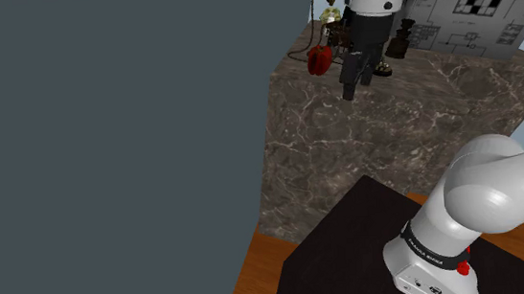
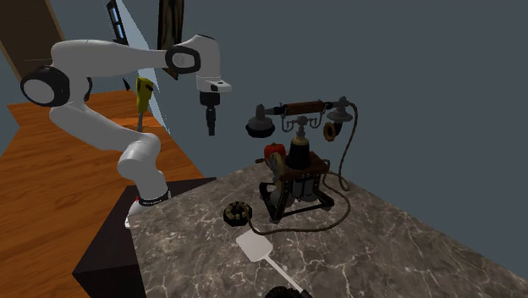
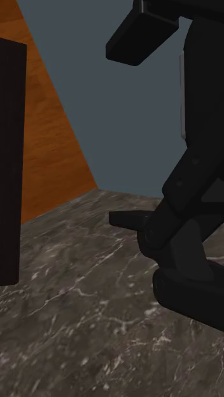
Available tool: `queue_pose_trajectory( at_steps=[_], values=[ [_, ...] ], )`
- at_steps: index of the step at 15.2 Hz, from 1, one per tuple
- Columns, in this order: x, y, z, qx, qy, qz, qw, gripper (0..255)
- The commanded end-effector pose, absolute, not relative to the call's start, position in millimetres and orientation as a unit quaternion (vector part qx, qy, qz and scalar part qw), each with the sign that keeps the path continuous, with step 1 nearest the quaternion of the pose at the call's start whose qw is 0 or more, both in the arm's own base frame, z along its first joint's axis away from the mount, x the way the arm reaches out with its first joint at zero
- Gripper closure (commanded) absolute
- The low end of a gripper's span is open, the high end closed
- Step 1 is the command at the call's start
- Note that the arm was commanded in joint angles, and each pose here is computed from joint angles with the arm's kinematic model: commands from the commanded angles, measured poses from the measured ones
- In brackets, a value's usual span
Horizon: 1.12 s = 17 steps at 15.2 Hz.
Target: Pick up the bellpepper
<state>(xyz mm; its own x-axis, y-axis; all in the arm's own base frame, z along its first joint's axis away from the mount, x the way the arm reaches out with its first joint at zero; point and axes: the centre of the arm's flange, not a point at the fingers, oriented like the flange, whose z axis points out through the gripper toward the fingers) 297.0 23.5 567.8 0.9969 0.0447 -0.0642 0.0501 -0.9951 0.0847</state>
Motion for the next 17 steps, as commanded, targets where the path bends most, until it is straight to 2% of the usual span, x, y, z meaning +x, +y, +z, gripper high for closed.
queue_pose_trajectory(
  at_steps=[1,17],
  values=[
    [297.0,23.5,567.8,0.998,0.024,-0.031,0.043,0],
    [415.3,-128.1,596.5,0.980,0.185,0.012,0.069,0]
  ],
)
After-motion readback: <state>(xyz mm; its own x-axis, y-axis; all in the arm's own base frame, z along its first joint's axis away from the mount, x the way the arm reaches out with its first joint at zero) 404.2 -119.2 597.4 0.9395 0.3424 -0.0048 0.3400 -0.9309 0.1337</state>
